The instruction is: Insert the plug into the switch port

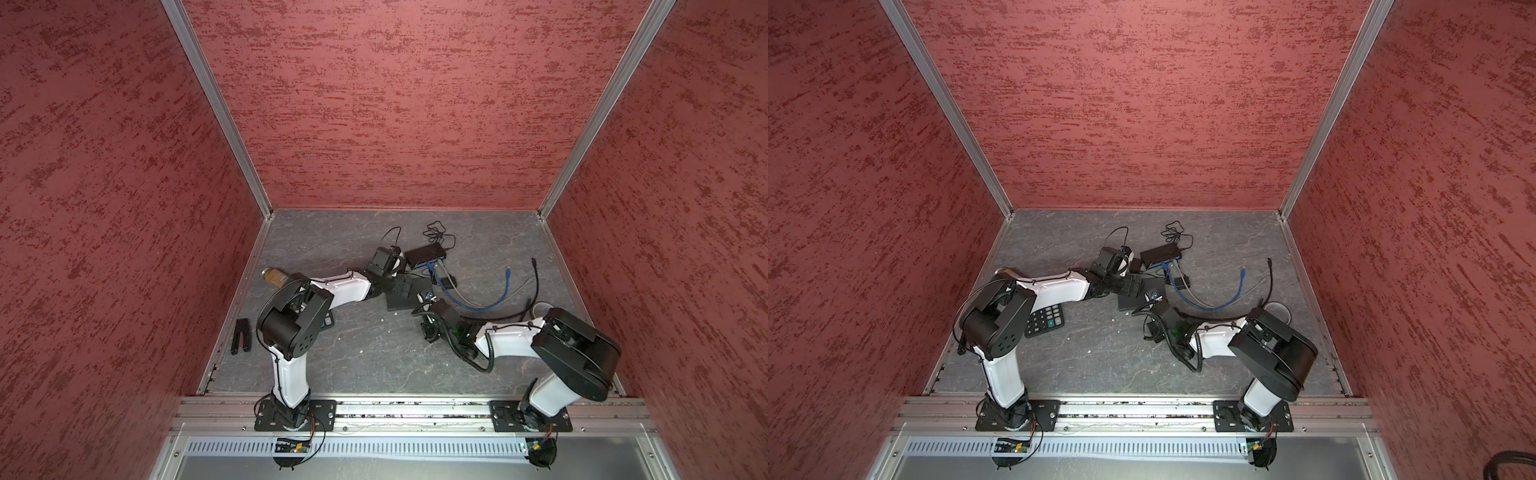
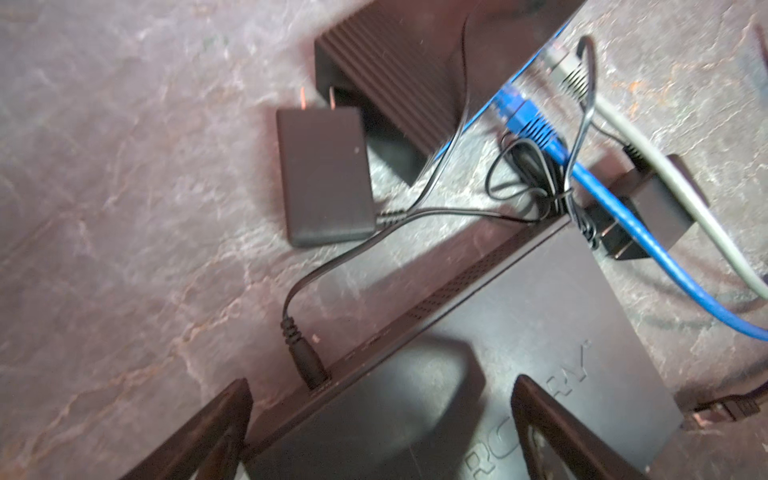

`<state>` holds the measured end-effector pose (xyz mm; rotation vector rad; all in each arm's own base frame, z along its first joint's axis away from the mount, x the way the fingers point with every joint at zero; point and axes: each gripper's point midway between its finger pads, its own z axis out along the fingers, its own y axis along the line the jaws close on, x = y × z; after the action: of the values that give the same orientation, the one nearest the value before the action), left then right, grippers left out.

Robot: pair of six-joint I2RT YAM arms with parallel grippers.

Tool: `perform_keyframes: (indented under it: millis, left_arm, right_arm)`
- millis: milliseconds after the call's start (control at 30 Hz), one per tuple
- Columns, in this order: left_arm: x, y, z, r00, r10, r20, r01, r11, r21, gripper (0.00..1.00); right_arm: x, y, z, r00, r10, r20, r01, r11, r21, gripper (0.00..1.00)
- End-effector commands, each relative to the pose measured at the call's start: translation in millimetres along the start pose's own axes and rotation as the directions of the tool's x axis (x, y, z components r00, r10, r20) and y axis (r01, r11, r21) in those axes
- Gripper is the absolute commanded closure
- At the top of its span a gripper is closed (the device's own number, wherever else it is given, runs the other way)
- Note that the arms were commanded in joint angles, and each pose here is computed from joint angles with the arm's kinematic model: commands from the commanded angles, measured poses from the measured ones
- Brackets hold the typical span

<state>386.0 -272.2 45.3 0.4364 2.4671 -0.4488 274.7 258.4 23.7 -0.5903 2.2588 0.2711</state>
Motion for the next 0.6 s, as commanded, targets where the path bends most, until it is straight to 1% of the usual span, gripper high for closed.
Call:
perform_keyframes:
  millis: [0,333,433,567]
  left_arm:
    - [-17,-10,3,0.997,0.046,0.064,-0.047,0.999,0.015,0.02]
    - [-29,1,1,0.991,0.109,0.079,-0.105,0.993,-0.055,0.02]
    - [-34,-7,2,0.987,0.13,0.093,-0.128,0.992,-0.023,0.02]
    - [-32,-27,12,0.982,0.165,0.091,-0.168,0.985,0.034,0.02]
  right_arm:
    - [-7,-4,-3,0.999,0.03,0.031,-0.031,0.999,0.029,0.95]
    - [5,-11,-10,0.999,0.05,0.011,-0.05,0.998,0.047,0.95]
    - [6,-12,-11,0.998,0.056,0.014,-0.057,0.997,0.048,0.95]
    - [-1,-11,-11,0.997,0.063,0.034,-0.065,0.997,0.047,0.95]
